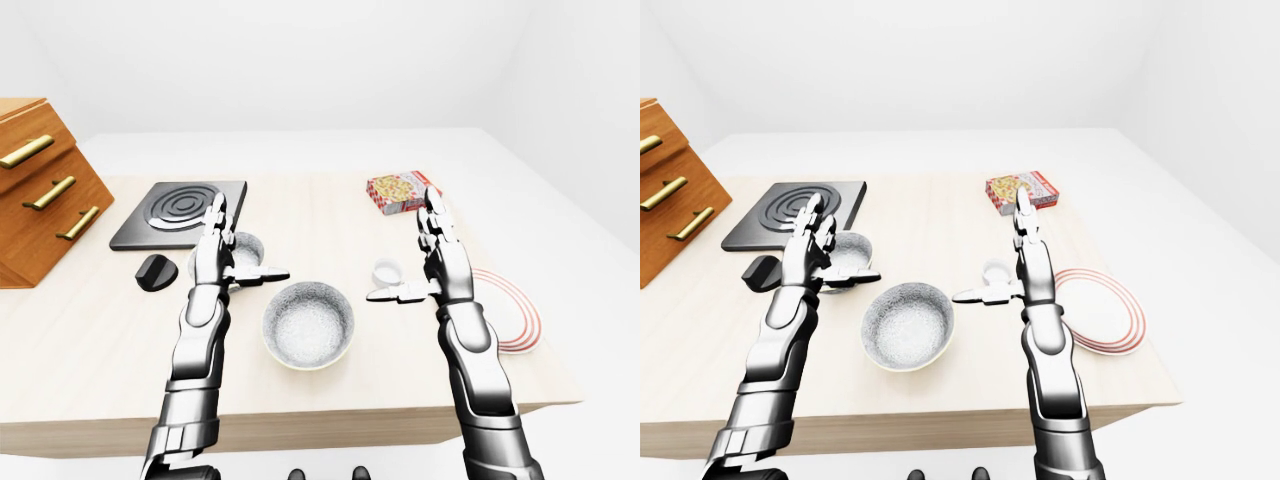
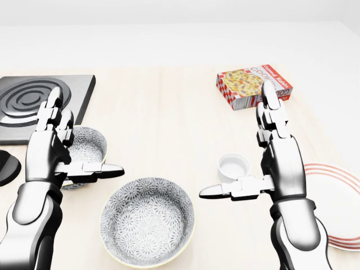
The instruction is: Pick the akita bowl from table center and place it on the plate.
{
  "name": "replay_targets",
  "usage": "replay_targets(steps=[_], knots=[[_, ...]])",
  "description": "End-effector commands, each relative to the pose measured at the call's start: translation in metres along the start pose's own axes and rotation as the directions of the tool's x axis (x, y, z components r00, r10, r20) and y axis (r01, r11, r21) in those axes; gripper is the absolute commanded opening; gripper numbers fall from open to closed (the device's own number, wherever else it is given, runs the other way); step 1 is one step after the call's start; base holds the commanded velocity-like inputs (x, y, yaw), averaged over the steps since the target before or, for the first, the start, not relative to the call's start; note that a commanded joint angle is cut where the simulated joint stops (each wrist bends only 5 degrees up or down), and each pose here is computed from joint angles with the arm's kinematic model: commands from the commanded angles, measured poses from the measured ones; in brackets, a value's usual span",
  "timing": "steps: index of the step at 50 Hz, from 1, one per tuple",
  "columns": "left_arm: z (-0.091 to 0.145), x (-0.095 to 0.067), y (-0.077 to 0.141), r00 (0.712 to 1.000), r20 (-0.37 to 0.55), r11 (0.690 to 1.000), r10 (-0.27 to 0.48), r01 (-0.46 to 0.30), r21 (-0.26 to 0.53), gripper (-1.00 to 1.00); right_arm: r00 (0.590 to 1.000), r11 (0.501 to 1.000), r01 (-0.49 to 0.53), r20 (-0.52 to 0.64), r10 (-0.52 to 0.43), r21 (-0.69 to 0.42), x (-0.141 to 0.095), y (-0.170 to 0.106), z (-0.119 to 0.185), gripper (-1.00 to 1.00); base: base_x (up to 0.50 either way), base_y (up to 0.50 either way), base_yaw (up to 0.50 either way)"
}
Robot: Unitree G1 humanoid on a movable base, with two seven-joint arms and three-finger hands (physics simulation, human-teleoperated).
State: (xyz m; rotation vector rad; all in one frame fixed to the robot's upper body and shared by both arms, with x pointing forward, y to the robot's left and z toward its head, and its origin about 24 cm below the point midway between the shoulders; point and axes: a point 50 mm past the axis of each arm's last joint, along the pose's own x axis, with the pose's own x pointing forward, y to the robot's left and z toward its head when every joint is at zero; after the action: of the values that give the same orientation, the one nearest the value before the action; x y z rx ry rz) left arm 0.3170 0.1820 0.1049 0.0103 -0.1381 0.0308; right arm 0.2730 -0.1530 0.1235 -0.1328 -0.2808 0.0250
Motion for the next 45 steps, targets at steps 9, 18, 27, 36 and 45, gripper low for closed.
replay_targets(steps=[9,18,27,36,45], knots=[[-0.020,0.018,0.024,0.990,-0.077,0.936,0.114,-0.081,0.344,1.00,1.000,1.000,0.008,-0.004,-0.008,-0.012,-0.002,-0.003,-0.001,1.00,0.00,0.00,0.00],[-0.049,0.033,0.053,0.960,-0.167,0.792,0.223,-0.079,0.606,1.00,1.000,1.000,0.007,0.000,-0.007,-0.015,-0.003,-0.004,0.000,1.00,0.00,0.00,0.00],[-0.064,0.033,0.066,0.940,-0.170,0.542,0.297,-0.020,0.840,1.00,1.000,1.000,0.009,-0.007,-0.009,-0.010,-0.003,-0.003,-0.001,1.00,0.00,0.00,0.00],[-0.082,0.022,0.061,0.944,-0.178,0.377,0.277,0.064,0.924,1.00,1.000,1.000,0.012,-0.014,-0.012,-0.009,-0.002,-0.003,-0.003,1.00,0.00,0.00,0.00],[-0.087,0.019,0.057,0.954,-0.160,0.294,0.253,0.082,0.952,1.00,1.000,1.000,0.012,-0.020,-0.012,-0.009,-0.002,-0.002,-0.004,1.00,0.00,0.00,0.00]])
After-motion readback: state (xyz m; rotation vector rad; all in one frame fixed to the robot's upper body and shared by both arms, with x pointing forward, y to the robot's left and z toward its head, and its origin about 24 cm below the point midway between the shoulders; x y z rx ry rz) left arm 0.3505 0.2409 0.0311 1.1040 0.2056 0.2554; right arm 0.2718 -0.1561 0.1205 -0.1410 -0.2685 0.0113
